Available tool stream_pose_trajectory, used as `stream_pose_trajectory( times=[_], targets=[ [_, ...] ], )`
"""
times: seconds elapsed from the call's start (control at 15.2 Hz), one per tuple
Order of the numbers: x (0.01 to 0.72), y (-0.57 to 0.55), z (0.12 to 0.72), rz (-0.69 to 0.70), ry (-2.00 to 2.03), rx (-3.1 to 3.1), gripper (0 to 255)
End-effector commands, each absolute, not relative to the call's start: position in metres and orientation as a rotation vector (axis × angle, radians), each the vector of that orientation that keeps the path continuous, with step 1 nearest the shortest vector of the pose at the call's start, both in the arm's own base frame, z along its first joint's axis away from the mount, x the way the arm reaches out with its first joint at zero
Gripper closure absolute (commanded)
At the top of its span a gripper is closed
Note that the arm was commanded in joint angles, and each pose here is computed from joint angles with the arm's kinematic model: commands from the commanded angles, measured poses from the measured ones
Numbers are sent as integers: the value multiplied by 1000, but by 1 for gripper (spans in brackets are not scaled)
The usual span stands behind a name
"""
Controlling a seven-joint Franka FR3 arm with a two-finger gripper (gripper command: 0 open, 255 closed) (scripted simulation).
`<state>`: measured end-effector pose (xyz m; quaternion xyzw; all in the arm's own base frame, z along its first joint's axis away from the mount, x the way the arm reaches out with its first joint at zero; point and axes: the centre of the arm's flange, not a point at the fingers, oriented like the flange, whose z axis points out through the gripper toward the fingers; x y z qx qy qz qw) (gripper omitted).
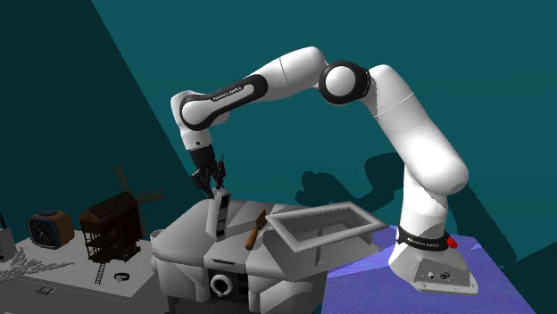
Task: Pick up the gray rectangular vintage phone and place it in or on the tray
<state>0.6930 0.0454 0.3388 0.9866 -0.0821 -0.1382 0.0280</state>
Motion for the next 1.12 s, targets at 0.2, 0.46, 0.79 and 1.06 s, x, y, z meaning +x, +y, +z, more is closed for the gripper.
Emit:
stream_pose_trajectory(
  times=[0.2, 0.46, 0.79, 1.06],
  targets=[
    [693, 45, 337, -431, -254, 3044, 255],
    [693, 45, 348, -431, -254, 3044, 255],
    [693, 45, 374, -431, -254, 3044, 255],
    [693, 45, 395, -431, -254, 3044, 255]
  ],
)
